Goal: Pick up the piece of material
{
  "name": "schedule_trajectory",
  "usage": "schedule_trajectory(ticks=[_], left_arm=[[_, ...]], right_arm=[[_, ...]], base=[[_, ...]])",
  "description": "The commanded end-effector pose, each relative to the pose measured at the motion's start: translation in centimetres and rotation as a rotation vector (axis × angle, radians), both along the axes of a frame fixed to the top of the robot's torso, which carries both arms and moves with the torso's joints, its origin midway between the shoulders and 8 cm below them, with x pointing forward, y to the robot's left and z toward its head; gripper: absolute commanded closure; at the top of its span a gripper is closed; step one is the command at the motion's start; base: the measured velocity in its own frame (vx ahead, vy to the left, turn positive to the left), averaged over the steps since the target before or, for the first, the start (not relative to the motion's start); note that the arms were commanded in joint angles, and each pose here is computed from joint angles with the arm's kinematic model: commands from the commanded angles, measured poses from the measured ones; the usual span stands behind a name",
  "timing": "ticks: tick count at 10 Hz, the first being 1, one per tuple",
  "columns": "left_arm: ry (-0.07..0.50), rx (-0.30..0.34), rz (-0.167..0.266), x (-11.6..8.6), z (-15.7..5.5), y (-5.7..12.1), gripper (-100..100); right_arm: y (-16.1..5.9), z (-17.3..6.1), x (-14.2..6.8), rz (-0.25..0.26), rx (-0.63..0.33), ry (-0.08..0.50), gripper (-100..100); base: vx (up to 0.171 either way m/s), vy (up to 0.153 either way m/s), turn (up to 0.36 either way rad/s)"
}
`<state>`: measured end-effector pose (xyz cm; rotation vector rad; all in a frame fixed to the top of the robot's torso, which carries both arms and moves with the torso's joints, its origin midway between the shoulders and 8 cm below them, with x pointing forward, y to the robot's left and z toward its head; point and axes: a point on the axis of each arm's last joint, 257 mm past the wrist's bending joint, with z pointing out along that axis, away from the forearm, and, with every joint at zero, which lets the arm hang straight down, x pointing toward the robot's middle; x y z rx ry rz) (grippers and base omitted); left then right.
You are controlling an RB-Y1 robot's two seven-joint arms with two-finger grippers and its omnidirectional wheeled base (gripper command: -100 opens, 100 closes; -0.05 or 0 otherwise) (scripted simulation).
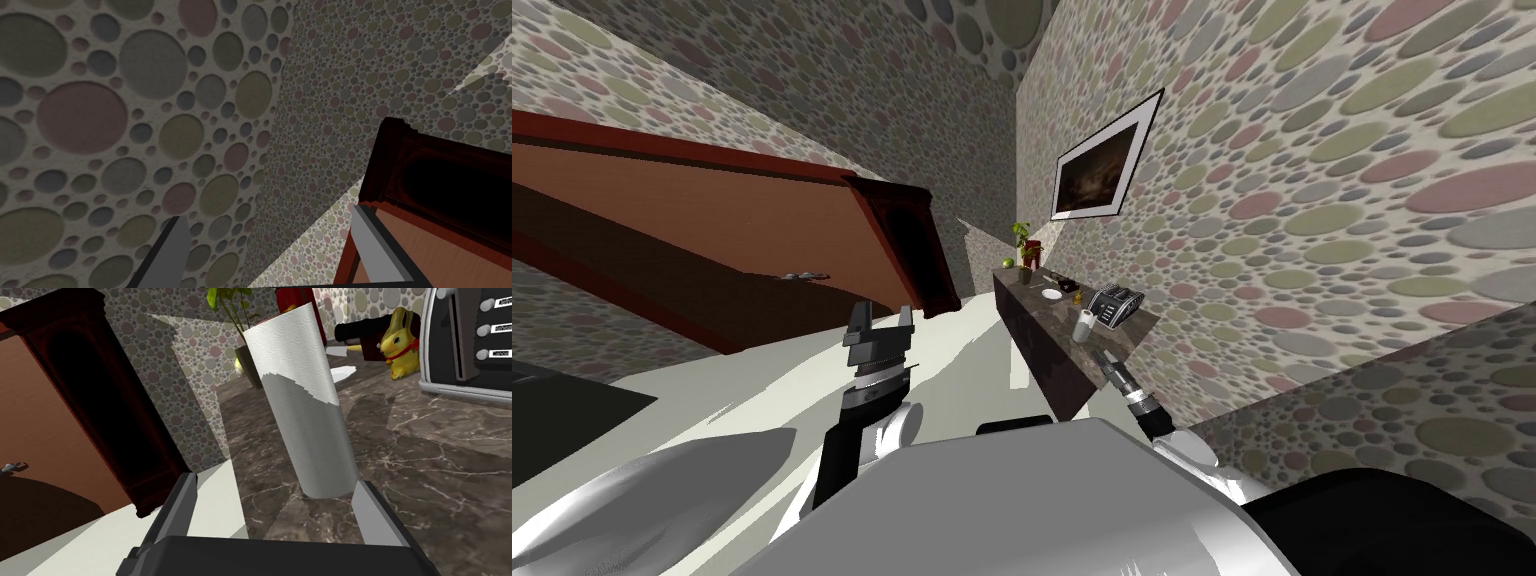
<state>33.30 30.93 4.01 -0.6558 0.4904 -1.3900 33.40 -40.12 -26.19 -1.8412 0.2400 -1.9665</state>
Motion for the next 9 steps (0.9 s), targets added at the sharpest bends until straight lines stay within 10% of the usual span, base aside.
schedule_trajectory(ticks=[1, 7, 8, 9], left_arm=[[0.000, 0.000, 0.000, 0.0, 0.0, 0.0, 0], [0.000, 0.000, 0.000, 0.0, 0.0, 0.0, 0], [0.000, 0.000, 0.000, 0.0, 0.0, 0.0, 0], [0.000, 0.000, 0.000, 0.0, 0.0, 0.0, 0]], right_arm=[[-0.8, 0.2, -0.4, 0.037, -0.106, -0.013, -100], [-2.0, 1.5, -0.3, 0.118, -0.297, -0.062, -100], [-1.9, 1.5, -0.2, 0.119, -0.299, -0.065, 0], [-4.1, 1.9, 2.5, 0.030, -0.234, -0.065, -100]], base=[[0.095, -0.067, 0.078], [0.154, -0.029, 0.106], [0.018, -0.001, -0.002], [-0.095, -0.170, 0.330]])
